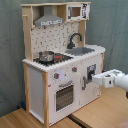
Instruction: Play with the kitchen
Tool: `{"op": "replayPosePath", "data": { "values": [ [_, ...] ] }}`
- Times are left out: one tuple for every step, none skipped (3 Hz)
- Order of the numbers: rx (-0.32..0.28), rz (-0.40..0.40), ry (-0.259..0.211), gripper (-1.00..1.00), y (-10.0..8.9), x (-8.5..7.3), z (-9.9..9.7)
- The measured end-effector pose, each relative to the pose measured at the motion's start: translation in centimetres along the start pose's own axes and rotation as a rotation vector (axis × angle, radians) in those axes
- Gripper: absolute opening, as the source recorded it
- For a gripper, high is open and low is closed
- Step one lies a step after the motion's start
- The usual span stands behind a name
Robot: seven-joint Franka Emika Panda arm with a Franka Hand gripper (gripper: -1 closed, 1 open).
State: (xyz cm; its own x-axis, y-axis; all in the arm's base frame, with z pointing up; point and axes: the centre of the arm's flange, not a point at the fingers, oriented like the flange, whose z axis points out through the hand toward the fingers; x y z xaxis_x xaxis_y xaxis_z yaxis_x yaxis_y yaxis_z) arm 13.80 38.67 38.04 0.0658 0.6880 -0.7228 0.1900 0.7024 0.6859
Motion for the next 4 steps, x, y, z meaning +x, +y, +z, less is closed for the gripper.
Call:
{"op": "replayPosePath", "data": {
  "values": [
    [0.005, -0.016, -0.001, 1.00, 0.0, -2.1, 2.2],
    [-0.006, -0.032, -0.001, 1.00, 0.4, -3.3, 4.3],
    [-0.025, -0.044, 0.002, 1.00, 0.7, -3.5, 6.4],
    [-0.048, -0.052, 0.010, 1.00, 0.8, -3.2, 8.1]
  ]
}}
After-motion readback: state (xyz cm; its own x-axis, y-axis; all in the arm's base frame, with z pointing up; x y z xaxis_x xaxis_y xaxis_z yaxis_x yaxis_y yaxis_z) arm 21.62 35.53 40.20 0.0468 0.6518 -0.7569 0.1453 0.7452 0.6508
